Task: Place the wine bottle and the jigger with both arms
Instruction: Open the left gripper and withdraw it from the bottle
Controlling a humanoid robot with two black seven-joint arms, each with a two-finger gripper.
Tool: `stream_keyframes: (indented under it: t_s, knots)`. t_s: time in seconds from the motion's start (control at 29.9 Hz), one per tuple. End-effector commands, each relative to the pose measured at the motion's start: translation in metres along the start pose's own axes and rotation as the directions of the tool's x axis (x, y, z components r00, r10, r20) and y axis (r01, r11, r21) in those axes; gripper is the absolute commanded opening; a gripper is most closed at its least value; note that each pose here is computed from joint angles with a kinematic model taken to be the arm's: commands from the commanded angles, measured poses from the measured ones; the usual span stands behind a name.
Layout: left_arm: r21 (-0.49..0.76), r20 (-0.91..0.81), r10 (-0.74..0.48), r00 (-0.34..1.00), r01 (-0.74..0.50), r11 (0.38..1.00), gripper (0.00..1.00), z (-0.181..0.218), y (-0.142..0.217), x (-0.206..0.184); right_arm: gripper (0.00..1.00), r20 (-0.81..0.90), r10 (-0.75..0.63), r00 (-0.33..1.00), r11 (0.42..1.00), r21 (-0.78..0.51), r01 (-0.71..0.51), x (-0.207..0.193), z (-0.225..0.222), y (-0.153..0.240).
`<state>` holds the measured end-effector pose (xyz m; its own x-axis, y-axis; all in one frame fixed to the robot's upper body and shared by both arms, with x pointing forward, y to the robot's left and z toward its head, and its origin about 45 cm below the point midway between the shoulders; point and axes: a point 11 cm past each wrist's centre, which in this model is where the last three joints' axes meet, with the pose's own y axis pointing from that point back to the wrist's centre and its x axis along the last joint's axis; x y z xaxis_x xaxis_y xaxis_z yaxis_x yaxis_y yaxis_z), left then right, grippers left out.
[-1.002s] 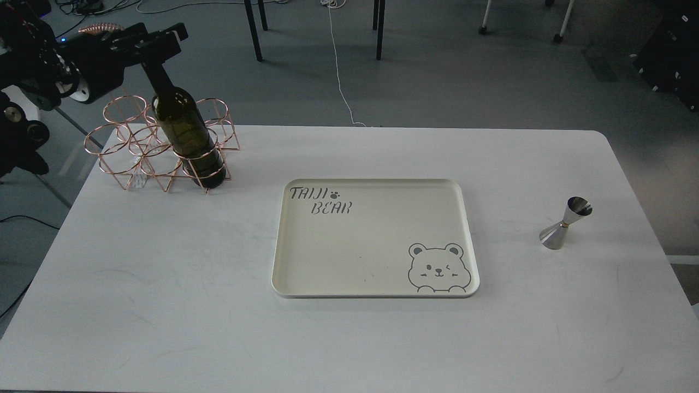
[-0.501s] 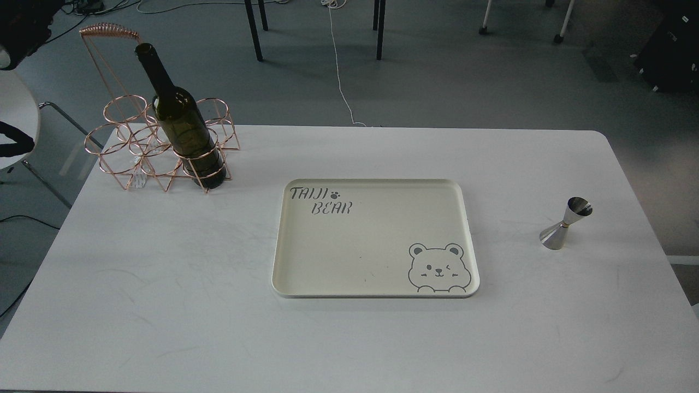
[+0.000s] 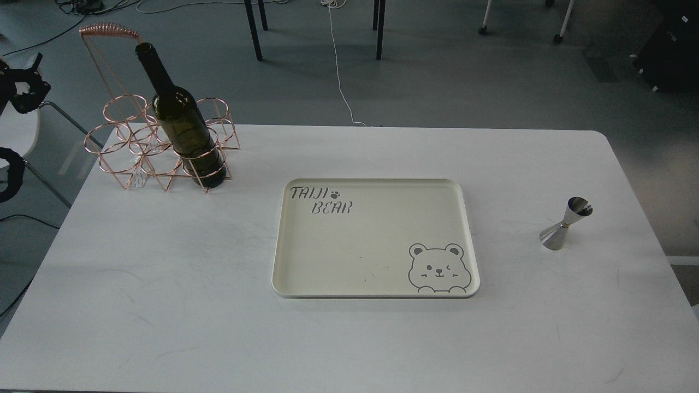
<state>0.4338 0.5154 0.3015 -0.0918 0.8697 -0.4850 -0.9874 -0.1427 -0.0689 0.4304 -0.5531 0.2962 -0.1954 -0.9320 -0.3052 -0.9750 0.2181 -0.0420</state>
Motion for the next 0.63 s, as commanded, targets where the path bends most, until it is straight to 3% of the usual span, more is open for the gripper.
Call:
stream_keyframes:
  t_s: [0.0,0.2,0.6]
  knots:
    - [-0.023,-0.111,-0.008,0.994,0.006,1.000,0.98,-0.007,0.007,0.009,0.99,0.067,-0.016,0.998,1.000,-0.018,0.017,-0.001,0.008,0.002]
    - [-0.050,-0.218,-0.079,0.973,0.070,0.996,0.98,-0.020,0.002,-0.010,0.99,0.125,-0.040,0.991,0.997,-0.061,0.048,-0.022,0.046,0.002]
    - [-0.040,-0.248,-0.098,0.964,0.091,0.995,0.98,-0.034,-0.001,-0.021,0.99,0.196,-0.070,0.978,0.995,-0.050,0.081,-0.030,0.057,0.004]
